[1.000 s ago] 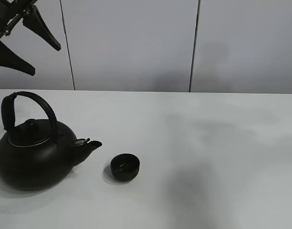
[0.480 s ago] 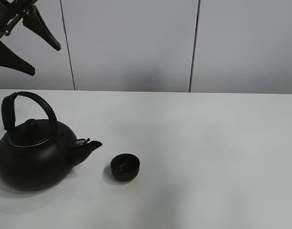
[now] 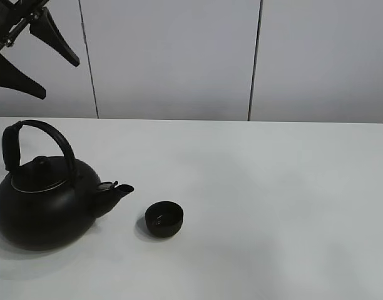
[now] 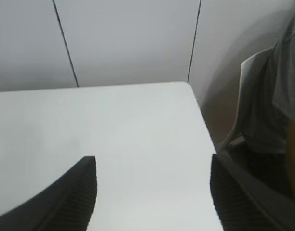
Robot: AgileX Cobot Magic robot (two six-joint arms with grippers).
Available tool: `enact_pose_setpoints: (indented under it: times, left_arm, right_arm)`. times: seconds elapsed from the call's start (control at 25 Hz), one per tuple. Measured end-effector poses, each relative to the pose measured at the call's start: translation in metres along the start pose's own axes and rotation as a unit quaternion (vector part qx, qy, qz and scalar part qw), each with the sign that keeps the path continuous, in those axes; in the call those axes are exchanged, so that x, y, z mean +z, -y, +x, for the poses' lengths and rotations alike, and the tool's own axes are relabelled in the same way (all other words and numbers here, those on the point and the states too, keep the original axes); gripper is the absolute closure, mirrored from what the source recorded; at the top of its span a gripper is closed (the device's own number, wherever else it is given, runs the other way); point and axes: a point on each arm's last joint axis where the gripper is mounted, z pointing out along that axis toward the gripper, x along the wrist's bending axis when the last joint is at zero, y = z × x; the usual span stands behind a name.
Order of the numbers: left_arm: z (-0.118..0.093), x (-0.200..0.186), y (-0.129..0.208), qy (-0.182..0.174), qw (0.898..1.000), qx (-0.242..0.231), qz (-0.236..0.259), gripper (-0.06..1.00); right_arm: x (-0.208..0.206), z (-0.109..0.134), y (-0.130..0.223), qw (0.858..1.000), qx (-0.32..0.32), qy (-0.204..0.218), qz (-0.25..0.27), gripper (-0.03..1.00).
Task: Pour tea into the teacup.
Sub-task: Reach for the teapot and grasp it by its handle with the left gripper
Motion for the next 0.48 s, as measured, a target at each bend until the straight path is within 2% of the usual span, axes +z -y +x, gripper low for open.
enact_pose_setpoints:
  times: [0.24, 0.48]
  left_arm:
    - [0.0, 0.0, 0.0, 0.0, 1.0, 0.0, 0.0, 0.47]
    - [0.0, 0.0, 0.0, 0.0, 1.0, 0.0, 0.0, 0.47]
  right_arm:
    - [0.021, 0.016, 0.077, 0.998, 0.017, -0.04, 0.047, 0.5]
    - [0.031, 0.022, 0.112, 0.996, 0.019, -0.055, 0.065, 0.5]
